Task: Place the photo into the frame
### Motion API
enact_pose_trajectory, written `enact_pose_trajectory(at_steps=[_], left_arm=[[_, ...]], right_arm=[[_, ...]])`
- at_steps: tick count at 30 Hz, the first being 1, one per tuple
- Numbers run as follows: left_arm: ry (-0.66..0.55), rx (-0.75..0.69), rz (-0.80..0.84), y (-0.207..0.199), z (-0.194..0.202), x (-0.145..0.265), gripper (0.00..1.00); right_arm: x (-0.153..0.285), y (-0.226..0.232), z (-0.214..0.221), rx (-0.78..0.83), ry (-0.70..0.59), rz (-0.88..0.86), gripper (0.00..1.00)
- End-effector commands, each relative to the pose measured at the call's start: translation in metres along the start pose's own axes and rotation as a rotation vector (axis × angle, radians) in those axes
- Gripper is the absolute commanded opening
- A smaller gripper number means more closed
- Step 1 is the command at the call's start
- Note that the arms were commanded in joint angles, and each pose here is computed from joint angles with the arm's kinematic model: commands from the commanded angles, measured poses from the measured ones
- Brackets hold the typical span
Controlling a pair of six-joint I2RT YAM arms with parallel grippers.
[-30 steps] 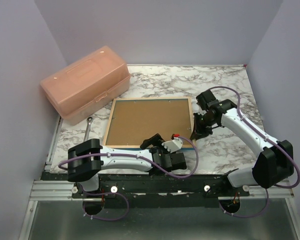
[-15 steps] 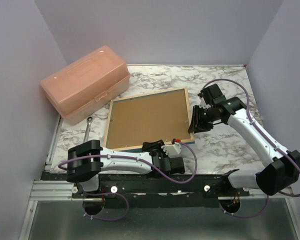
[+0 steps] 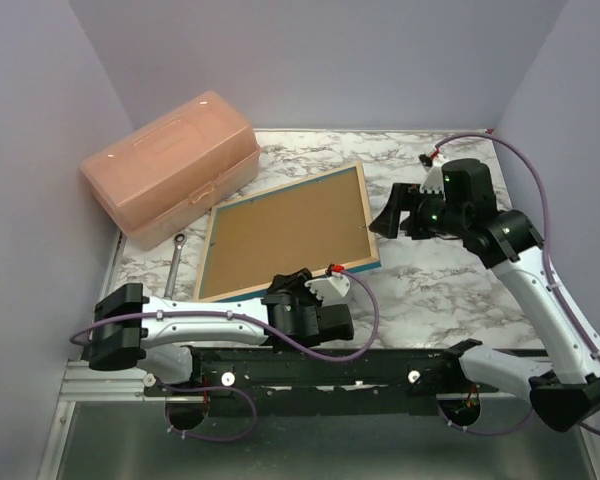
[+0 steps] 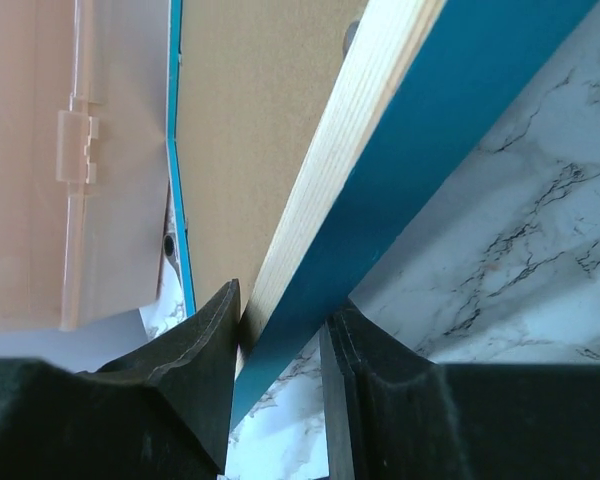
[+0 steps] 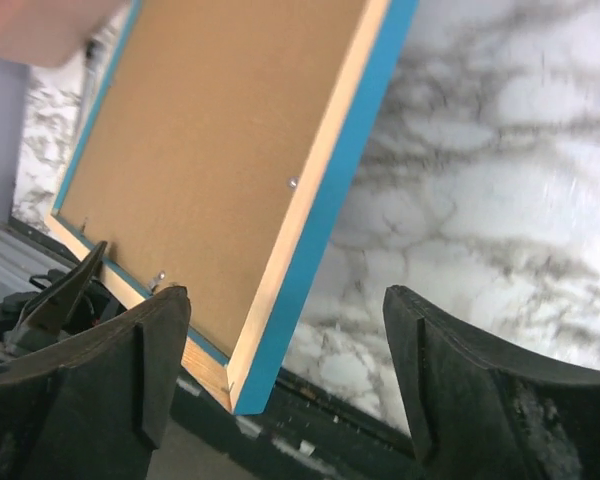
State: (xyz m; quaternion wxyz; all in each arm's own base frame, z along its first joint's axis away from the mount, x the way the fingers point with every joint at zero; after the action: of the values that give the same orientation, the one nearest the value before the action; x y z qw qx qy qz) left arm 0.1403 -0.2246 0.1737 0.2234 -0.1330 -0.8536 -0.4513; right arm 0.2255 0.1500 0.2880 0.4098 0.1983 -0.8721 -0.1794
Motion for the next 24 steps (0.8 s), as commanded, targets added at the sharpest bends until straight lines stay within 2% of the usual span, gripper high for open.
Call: enact_pose_trajectory(at_steps=[1, 7, 12, 17, 21, 24], left_arm=[[-0.077, 0.134, -0.017, 0.027, -0.01, 0.017, 0.22], [-0.125, 0.21, 0.039, 0.043, -0.004, 0.029, 0.16], [-0.158, 0.27, 0.083, 0.051, 0.002, 0.036, 0.14], [-0.186, 0.319, 0.122, 0.054, 0.005, 0.041, 0.14], [-0.204, 0.333, 0.146, 0.054, 0.005, 0.042, 0.13], [-0.216, 0.34, 0.16, 0.055, 0.004, 0.044, 0.12]], right_arm=[[0.029, 0.03, -0.035, 0.134, -0.24, -0.171, 0.89], [0.052, 0.056, -0.047, 0.331, -0.418, -0.371, 0.89], [0.053, 0.066, -0.027, 0.626, -0.455, -0.545, 0.86], [0.056, 0.06, -0.008, 0.889, -0.57, -0.593, 0.84], [0.06, 0.054, 0.014, 1.141, -0.688, -0.643, 0.97], [0.06, 0.053, 0.026, 1.277, -0.776, -0.676, 1.0]])
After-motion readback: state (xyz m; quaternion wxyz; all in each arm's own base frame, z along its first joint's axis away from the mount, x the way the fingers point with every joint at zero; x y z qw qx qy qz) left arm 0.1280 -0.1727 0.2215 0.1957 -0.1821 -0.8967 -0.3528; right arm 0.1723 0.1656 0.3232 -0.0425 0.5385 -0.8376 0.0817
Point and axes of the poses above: each gripper's point midway between its finger pads, its own x axis back along the fingers, its own y axis along the line the jaws close on, z = x × y, the point moved 4 cm from there along x, back along the fingers, and after that the axes turned 5 degrees about -x, right-handed, at the moved point
